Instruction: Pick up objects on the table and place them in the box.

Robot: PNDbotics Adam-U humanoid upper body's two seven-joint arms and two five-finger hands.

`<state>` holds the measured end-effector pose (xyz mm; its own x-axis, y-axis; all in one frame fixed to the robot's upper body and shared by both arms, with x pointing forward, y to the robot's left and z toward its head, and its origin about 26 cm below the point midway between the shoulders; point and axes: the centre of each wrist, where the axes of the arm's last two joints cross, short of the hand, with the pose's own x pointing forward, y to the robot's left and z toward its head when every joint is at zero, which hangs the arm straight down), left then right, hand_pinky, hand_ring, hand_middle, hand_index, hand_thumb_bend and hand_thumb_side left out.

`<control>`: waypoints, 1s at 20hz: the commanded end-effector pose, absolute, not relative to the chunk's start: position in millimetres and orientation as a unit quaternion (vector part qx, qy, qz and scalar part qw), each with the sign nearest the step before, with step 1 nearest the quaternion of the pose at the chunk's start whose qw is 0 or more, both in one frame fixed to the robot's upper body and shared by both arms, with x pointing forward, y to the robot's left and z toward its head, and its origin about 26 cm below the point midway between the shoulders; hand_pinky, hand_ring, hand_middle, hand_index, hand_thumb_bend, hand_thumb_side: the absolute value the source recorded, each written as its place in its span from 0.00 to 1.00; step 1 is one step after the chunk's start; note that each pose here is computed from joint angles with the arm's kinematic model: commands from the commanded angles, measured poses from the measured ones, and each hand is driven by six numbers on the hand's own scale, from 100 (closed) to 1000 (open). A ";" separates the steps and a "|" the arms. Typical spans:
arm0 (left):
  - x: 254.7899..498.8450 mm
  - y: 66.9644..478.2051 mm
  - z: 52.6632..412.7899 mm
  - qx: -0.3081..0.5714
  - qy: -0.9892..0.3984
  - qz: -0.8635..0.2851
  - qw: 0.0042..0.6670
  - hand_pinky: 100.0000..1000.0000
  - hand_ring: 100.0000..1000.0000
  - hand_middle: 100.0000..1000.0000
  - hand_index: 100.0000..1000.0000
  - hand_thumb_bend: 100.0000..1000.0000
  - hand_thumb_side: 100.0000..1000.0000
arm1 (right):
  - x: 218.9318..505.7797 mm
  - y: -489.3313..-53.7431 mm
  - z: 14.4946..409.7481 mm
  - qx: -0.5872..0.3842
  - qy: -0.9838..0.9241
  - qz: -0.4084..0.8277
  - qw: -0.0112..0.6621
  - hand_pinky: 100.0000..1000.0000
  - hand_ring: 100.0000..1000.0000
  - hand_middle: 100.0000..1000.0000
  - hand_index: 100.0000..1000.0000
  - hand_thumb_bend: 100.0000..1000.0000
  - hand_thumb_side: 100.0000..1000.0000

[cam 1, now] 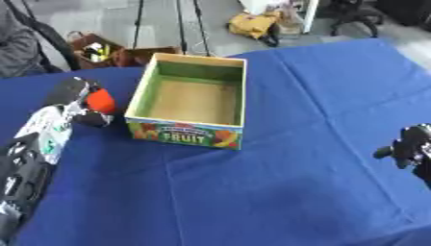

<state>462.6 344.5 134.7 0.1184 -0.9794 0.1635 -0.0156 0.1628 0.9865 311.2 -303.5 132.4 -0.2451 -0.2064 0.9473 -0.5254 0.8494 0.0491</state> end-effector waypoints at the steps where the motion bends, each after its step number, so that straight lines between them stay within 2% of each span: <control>1: 463.0 352.9 153.3 0.504 -0.514 -0.414 0.558 0.20 0.20 0.33 0.57 0.00 0.03 | 311.9 -305.4 140.2 0.229 -0.783 0.148 0.560 0.55 0.27 0.24 0.31 0.00 0.12; 4: 463.2 350.7 158.9 0.506 -0.527 -0.404 0.551 0.09 0.12 0.26 0.50 0.00 0.04 | 311.8 -305.7 140.2 0.229 -0.783 0.148 0.559 0.55 0.27 0.24 0.31 0.00 0.12; 11: 461.4 333.1 200.3 0.493 -0.610 -0.366 0.501 0.08 0.12 0.24 0.48 0.00 0.03 | 311.6 -306.4 139.9 0.228 -0.783 0.146 0.560 0.55 0.27 0.24 0.31 0.00 0.12; 16: 453.5 303.7 235.2 0.458 -0.681 -0.366 0.439 0.09 0.13 0.24 0.48 0.00 0.03 | 311.7 -306.2 139.6 0.229 -0.783 0.146 0.560 0.55 0.27 0.24 0.31 0.00 0.12; 20: 447.0 274.5 245.1 0.412 -0.708 -0.395 0.415 0.09 0.13 0.24 0.49 0.00 0.03 | 312.0 -305.3 139.6 0.232 -0.782 0.147 0.559 0.55 0.27 0.24 0.31 0.00 0.12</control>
